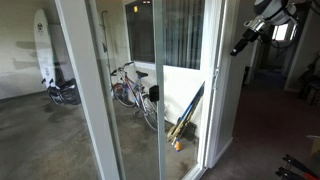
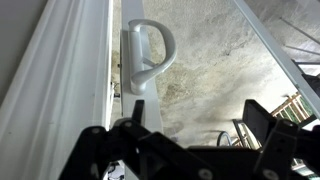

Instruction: Slide open the door

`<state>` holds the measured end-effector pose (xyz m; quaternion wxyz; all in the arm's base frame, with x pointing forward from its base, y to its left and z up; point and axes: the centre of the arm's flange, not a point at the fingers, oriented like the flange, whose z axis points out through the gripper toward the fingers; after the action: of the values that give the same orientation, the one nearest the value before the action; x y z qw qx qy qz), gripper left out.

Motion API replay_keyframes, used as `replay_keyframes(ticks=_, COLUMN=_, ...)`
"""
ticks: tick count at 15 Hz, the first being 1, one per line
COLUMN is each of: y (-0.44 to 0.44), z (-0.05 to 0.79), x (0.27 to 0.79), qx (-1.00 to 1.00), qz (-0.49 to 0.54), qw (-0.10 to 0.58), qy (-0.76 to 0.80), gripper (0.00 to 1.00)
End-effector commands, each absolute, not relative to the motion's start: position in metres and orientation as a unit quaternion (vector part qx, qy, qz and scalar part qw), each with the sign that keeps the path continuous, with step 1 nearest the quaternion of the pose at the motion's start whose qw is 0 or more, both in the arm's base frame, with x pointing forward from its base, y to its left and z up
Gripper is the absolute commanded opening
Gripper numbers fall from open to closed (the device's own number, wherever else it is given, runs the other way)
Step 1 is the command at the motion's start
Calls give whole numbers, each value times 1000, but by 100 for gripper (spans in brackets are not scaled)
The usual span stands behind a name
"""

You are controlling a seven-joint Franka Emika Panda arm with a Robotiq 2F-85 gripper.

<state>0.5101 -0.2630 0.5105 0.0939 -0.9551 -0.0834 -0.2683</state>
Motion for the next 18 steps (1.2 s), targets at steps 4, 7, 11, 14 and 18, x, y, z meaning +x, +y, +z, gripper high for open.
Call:
replay_keyframes(ticks=4, y=-294, z=479, x=574, qx=-965, qz=-237, qw=69, qy=-90, gripper=100)
replay_keyframes(ticks=7, y=-303, z=459, x=585, qx=-968, qz=-226, qw=64, qy=-93, gripper=100)
replay_keyframes(ticks=11, y=-300, z=442, x=591, qx=-968, qz=-215, qw=69, qy=-109, gripper=100)
replay_keyframes(ticks=14, y=-289, z=433, x=591, qx=-968, qz=-209, qw=67, qy=-121, gripper=100)
replay_keyframes(ticks=18, y=-286, z=434, x=595, qx=-969, qz=-208, qw=75, qy=-107, gripper=100)
